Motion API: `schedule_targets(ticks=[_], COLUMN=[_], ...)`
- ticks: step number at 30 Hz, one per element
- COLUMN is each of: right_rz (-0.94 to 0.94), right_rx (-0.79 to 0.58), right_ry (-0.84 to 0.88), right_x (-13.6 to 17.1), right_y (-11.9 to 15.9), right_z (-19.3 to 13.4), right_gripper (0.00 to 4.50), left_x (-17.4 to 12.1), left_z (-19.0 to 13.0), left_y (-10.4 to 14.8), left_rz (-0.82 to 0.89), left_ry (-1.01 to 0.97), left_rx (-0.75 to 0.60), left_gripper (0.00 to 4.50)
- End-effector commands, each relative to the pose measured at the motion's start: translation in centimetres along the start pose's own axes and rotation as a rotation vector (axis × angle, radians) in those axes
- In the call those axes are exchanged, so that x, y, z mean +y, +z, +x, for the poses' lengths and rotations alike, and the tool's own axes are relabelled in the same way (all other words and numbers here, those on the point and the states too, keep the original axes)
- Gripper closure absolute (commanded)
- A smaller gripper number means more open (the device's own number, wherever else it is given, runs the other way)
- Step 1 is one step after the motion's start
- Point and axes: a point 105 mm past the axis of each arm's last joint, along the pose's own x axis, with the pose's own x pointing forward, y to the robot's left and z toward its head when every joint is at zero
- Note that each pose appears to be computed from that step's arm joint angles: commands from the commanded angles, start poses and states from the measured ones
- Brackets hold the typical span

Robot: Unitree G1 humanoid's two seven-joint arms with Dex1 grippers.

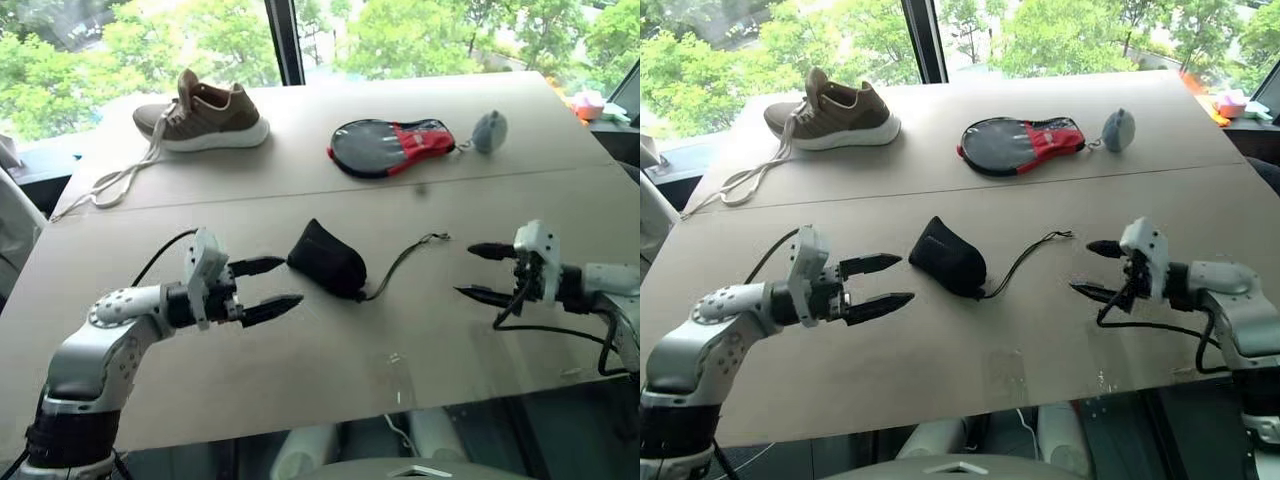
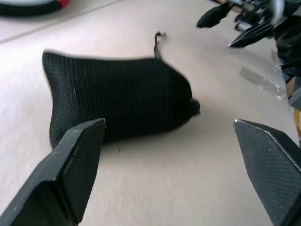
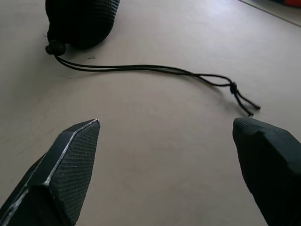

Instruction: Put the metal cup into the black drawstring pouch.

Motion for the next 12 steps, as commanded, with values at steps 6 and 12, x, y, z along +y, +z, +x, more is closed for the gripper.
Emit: schedule_targets(ticks=[6,12], right_rz=[-0.075,-0.1], right_rx=[-0.125,-0.14], right_ry=[-0.009,-0.013], right_x=[0.9,0.5], right_y=[-3.3,-3.5], right_z=[-2.4,-3.4], right_gripper=[0.03,0.03], left_x=[-0.7,-1.0], left_z=[-0.4,0.5], left_y=[-4.5,-4.5], left_rz=[0.169,0.184], left_ry=[0.234,0.243], left_rx=[0.031,-0.016], left_gripper=[0.0,0.0])
